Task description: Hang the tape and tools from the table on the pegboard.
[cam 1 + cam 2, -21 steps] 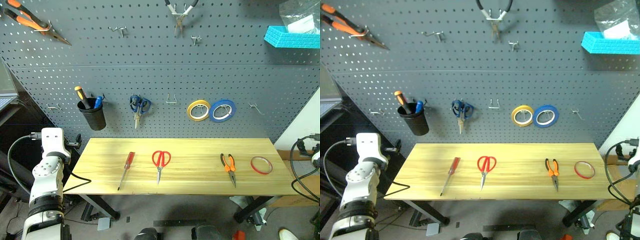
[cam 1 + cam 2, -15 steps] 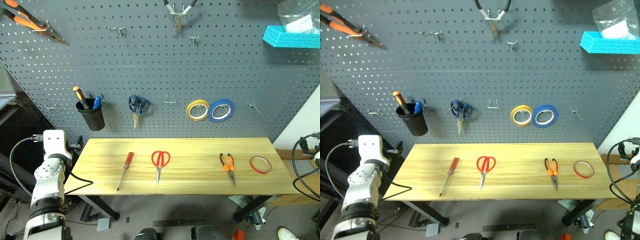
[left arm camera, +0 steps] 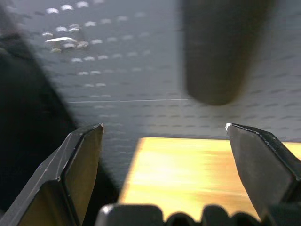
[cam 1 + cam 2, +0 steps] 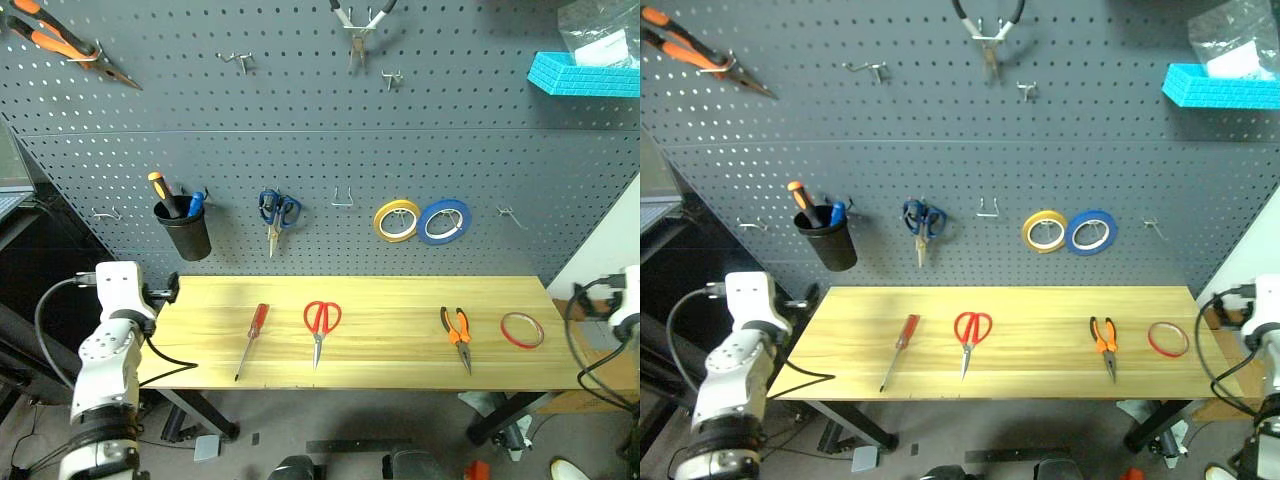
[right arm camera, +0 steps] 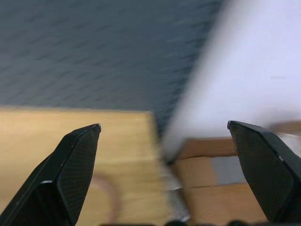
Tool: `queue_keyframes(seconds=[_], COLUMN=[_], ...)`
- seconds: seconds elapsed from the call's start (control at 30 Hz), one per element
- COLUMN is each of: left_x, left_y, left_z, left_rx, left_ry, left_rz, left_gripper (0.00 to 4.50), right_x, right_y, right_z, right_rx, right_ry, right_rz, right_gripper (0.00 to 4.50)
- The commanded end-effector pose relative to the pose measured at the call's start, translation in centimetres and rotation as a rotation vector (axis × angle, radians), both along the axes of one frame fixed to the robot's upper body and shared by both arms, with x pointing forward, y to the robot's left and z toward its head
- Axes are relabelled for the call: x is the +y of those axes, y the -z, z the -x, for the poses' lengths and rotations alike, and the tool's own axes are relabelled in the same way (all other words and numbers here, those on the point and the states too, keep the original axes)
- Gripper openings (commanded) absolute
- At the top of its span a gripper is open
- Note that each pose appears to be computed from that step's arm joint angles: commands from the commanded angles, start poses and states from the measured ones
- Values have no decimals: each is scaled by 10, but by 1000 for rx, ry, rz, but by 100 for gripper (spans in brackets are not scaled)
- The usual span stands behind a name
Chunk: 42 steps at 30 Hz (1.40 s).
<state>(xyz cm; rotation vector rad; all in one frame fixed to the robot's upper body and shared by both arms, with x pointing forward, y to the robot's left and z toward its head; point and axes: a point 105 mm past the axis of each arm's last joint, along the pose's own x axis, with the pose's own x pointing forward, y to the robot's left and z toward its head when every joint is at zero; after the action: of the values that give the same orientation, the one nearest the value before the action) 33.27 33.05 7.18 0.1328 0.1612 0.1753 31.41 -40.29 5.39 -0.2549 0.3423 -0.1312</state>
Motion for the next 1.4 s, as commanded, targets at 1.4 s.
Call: queue_keyframes(seconds=[1.4], left_x=[-280], left_y=[-39], left_z=[34], left_rx=[84], left_ry=[1515], left_rz=[-306], left_gripper=[450], right_x=[67], right_y=[68], right_z=[-25], right_rx=[578], right_ry=[-113], right_rz=[-112], right_gripper=[290])
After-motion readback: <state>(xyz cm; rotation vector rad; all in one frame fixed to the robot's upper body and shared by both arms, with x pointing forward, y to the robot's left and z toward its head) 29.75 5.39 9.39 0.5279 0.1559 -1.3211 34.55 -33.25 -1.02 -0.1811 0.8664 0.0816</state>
